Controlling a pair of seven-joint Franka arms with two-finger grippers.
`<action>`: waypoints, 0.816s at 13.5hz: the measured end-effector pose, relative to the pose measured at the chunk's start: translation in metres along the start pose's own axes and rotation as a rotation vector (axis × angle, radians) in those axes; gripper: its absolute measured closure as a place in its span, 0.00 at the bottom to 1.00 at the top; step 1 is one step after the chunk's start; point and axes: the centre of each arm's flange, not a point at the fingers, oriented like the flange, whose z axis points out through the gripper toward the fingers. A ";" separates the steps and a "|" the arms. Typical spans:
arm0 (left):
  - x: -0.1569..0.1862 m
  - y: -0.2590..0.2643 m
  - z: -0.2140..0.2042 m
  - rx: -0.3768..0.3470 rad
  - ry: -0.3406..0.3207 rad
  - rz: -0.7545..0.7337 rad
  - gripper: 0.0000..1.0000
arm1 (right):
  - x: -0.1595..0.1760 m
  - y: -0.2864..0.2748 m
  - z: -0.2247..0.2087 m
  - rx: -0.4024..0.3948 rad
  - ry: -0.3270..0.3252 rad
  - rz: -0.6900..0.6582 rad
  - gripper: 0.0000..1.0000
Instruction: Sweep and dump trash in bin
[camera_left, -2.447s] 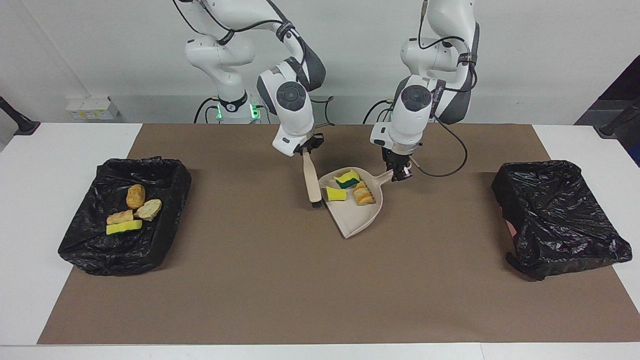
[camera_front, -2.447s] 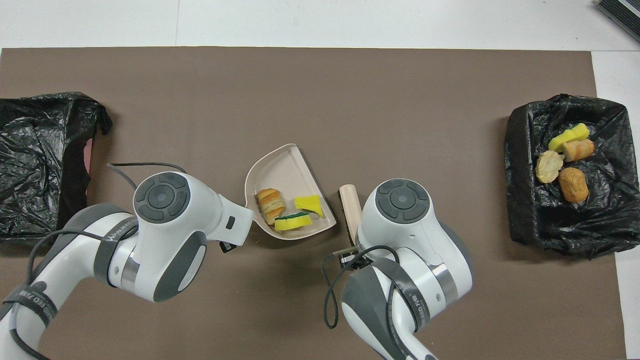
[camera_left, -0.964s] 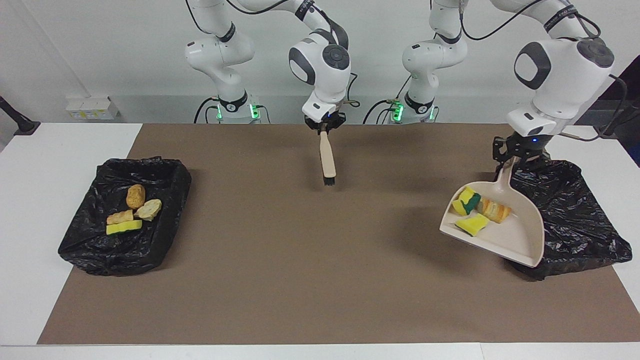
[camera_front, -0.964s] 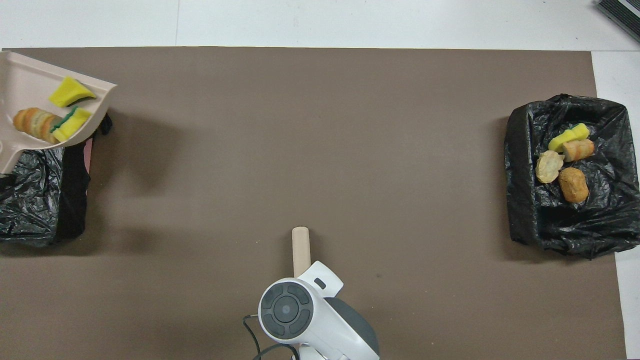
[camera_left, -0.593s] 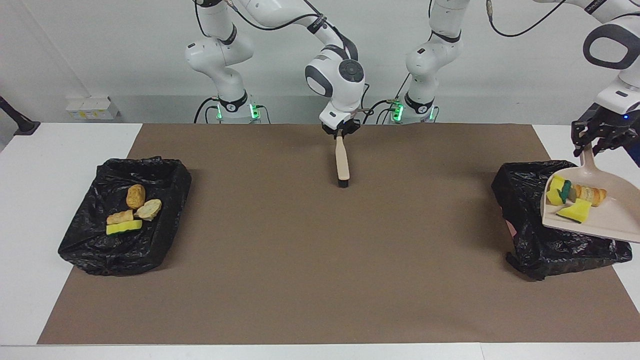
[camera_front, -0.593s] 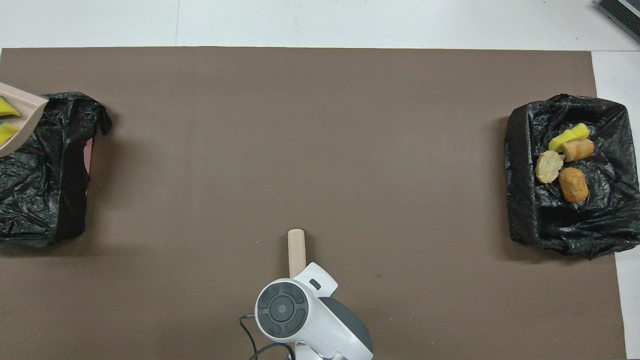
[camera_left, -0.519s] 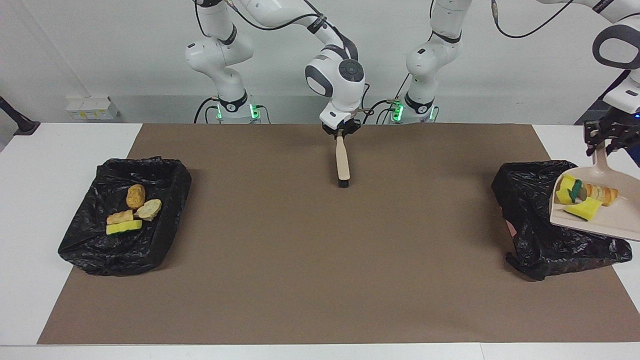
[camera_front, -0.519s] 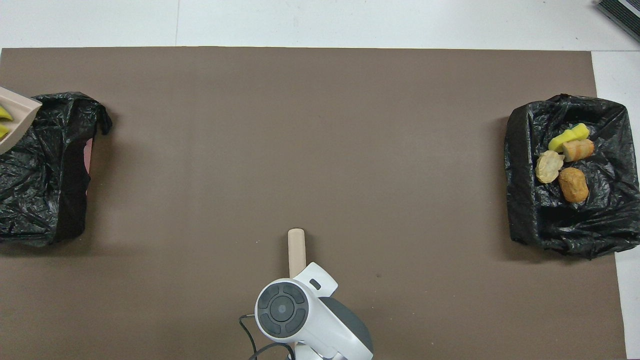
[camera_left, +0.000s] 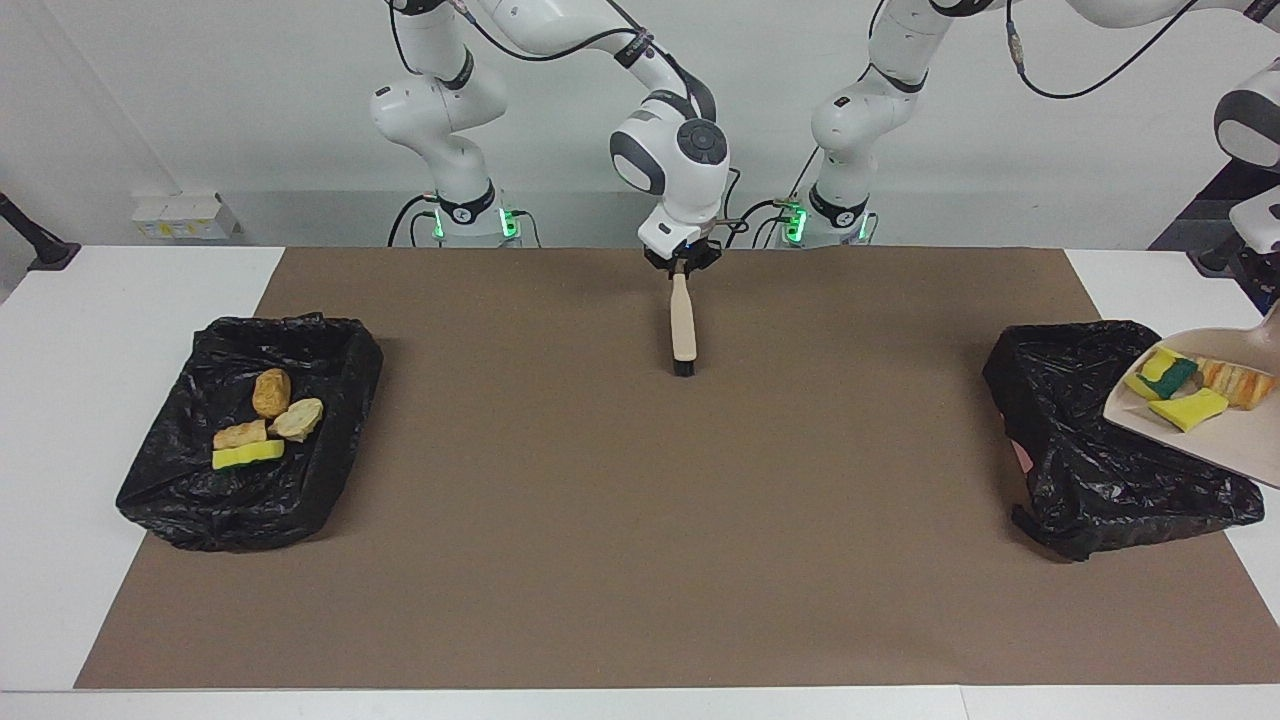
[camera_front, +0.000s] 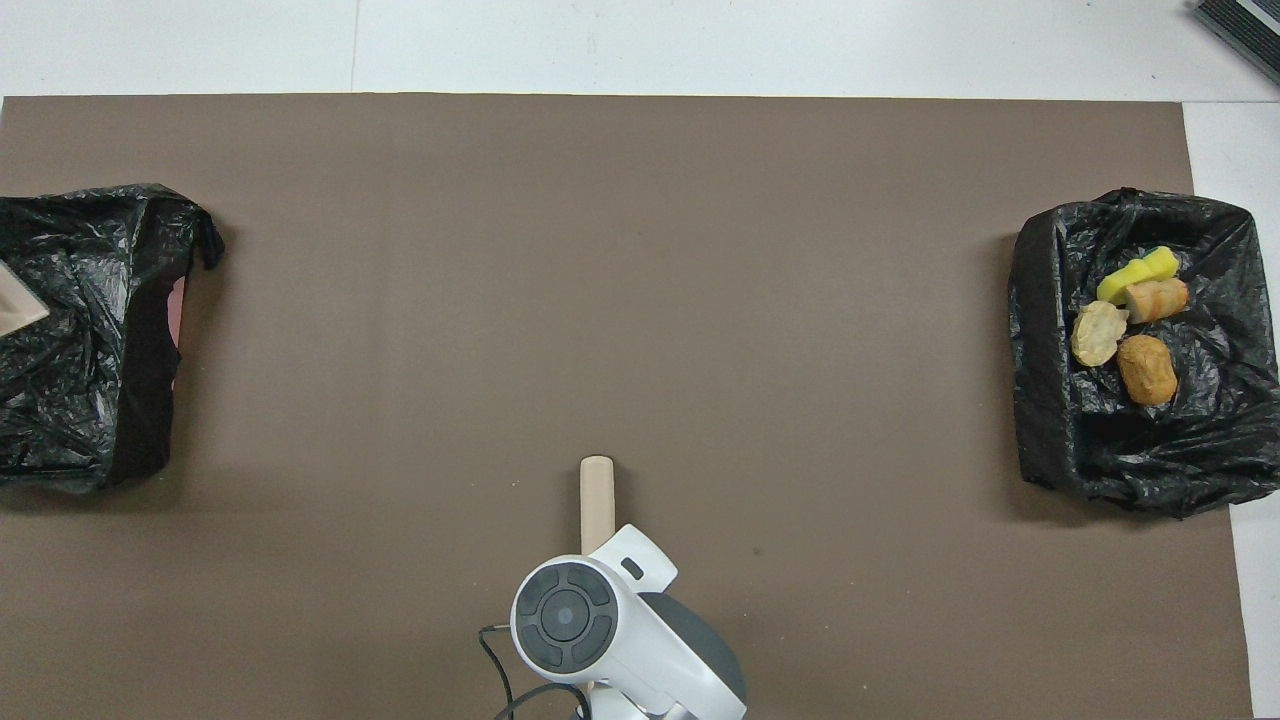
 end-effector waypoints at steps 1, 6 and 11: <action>0.008 0.000 -0.006 0.030 -0.053 0.055 0.68 | 0.000 0.000 0.000 0.000 0.000 0.001 0.74; 0.026 -0.002 -0.024 0.128 -0.262 0.280 0.68 | 0.002 0.001 -0.001 0.002 0.001 0.004 0.56; 0.063 0.006 -0.058 0.196 -0.430 0.405 0.68 | 0.009 -0.001 -0.022 -0.001 -0.005 0.011 0.00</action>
